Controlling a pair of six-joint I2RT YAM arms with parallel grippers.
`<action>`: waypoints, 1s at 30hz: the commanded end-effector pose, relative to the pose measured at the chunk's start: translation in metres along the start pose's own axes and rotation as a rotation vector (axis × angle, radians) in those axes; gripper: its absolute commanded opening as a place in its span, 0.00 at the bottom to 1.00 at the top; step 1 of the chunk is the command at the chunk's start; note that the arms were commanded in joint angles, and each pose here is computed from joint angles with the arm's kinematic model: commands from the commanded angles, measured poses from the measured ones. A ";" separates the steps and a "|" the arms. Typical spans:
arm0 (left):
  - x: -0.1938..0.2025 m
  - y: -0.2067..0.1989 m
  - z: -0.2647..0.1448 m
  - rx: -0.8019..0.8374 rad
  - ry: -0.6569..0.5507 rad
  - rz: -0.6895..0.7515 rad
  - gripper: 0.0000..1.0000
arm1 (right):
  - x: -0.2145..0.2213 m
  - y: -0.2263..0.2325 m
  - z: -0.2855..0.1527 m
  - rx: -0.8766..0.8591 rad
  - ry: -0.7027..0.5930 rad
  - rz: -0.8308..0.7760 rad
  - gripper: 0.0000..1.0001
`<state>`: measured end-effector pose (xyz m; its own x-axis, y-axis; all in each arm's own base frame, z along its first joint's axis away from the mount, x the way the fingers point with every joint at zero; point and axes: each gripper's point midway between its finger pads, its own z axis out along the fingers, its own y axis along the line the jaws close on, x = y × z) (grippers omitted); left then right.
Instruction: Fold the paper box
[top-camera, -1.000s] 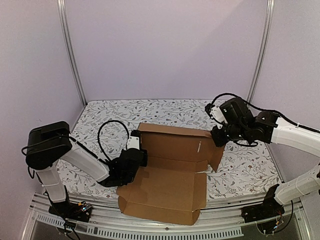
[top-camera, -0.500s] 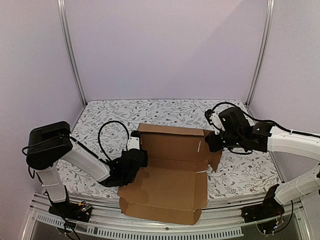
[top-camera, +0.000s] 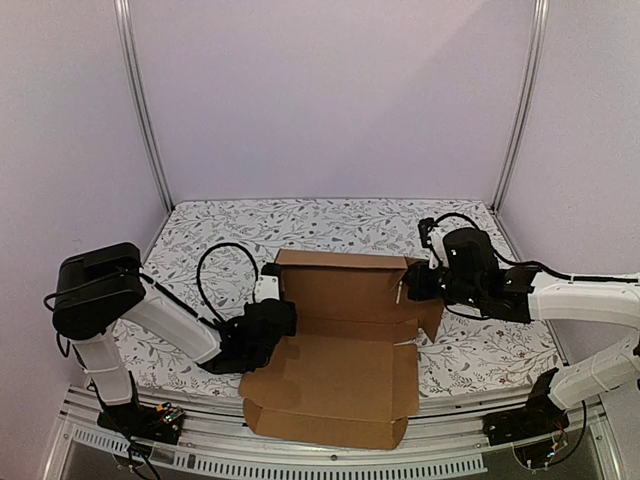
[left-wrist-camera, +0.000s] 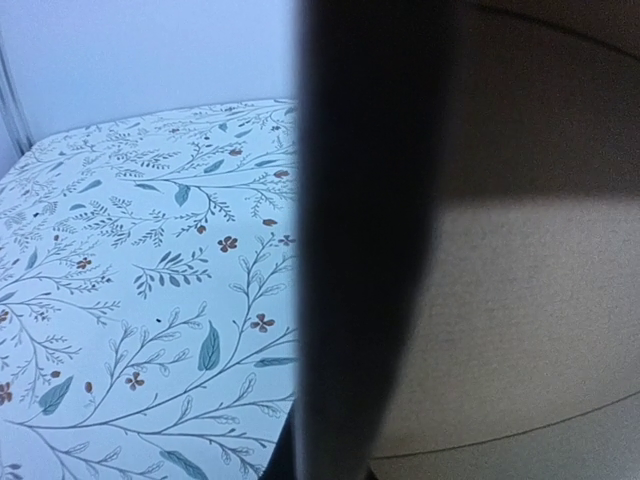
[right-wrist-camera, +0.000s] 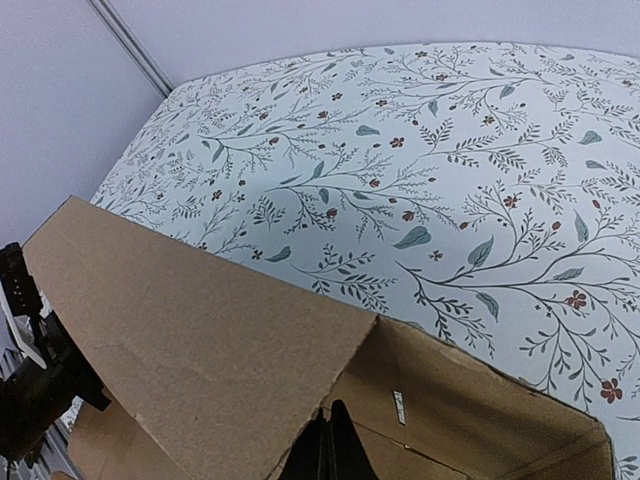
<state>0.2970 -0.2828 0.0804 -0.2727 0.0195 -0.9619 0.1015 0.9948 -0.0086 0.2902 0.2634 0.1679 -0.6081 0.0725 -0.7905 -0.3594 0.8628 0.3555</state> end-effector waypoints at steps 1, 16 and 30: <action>0.000 -0.019 -0.006 0.065 0.038 -0.040 0.00 | -0.024 0.020 -0.001 -0.092 -0.134 0.111 0.00; 0.000 -0.020 -0.012 0.100 0.073 -0.144 0.00 | -0.043 0.054 -0.014 -0.246 -0.261 0.160 0.00; -0.015 -0.008 0.002 0.145 0.082 -0.306 0.00 | -0.042 0.067 -0.045 -0.289 -0.199 0.047 0.02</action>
<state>0.2948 -0.2966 0.0913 -0.3643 -0.1950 -0.9106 0.1312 0.9573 -0.2575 0.2739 0.2942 0.2350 -0.4886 0.2881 -0.8236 -0.4851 0.6949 0.5309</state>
